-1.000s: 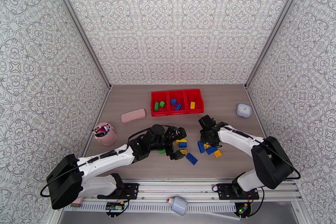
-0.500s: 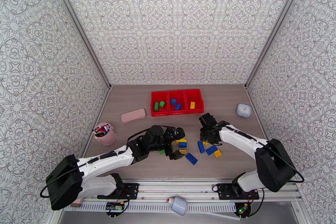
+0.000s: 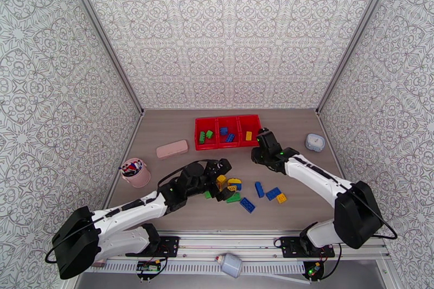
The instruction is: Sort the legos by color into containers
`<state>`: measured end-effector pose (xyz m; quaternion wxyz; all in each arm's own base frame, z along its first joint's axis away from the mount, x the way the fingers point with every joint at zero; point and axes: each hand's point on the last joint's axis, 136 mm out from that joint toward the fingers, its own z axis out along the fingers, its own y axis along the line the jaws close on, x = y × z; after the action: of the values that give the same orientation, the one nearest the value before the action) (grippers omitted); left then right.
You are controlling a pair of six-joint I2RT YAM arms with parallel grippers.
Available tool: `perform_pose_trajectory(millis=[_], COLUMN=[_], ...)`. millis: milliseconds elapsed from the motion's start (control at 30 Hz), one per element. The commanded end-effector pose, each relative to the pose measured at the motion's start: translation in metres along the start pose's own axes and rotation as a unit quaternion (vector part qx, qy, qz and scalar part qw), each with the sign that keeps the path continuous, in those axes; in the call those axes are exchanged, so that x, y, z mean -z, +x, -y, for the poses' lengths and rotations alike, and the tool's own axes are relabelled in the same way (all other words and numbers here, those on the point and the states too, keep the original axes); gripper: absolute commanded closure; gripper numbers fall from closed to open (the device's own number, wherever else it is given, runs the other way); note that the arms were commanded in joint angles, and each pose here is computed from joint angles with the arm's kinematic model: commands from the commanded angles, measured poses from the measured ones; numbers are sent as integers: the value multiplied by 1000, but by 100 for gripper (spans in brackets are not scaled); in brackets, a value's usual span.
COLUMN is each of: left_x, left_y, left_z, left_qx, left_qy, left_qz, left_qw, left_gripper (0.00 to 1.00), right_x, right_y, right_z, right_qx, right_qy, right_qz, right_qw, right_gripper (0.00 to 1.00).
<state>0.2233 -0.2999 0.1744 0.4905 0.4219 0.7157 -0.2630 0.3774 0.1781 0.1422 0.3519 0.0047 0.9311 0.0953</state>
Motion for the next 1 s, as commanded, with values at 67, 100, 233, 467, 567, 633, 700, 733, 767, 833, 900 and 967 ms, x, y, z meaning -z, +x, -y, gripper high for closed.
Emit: perform_pose_trajectory(millis=[67, 100, 233, 467, 567, 633, 700, 733, 767, 833, 900, 967], left_x=[5, 6, 6, 11, 12, 12, 12, 13, 14, 15, 17, 20], left_y=[3, 4, 5, 7, 9, 10, 10, 10, 10, 10, 14, 21], left_z=[-10, -10, -9, -11, -12, -13, -15, -15, -16, -17, -18, -25], left_qx=[17, 17, 21, 31, 32, 33, 36, 38, 40, 44, 46, 49], left_qy=[-27, -27, -26, -30, -33, -36, -42, -43, -45, -50, -52, -66], left_qz=[2, 1, -2, -5, -7, -9, -13, -13, -14, -13, -21, -44], left_qw=[999, 999, 999, 999, 999, 999, 998, 998, 998, 998, 997, 996], left_gripper=[0, 0, 0, 0, 0, 0, 0, 0, 0, 0, 0, 1], right_x=[-21, -28, -55, -96, -109, -115, -116, -113, -110, -102, -93, -82], right_y=[-61, -67, -86, -103, -108, -111, -113, -115, -116, -117, -116, -115], right_z=[-7, -7, -8, -1, -1, -1, -1, -1, -1, -1, -3, -5], right_qx=[16, 19, 17, 26, 35, 42, 45, 44, 43, 42, 41, 42], right_qy=[-8, -8, -19, -9, -6, 0, 3, 2, 1, -2, -11, -21], right_qz=[66, 67, 64, 53, 56, 56, 57, 60, 63, 71, 73, 74], right_qw=[998, 998, 998, 998, 998, 998, 997, 997, 997, 997, 996, 996], right_gripper=[70, 70, 70, 70, 70, 70, 69, 68, 65, 57, 47, 38])
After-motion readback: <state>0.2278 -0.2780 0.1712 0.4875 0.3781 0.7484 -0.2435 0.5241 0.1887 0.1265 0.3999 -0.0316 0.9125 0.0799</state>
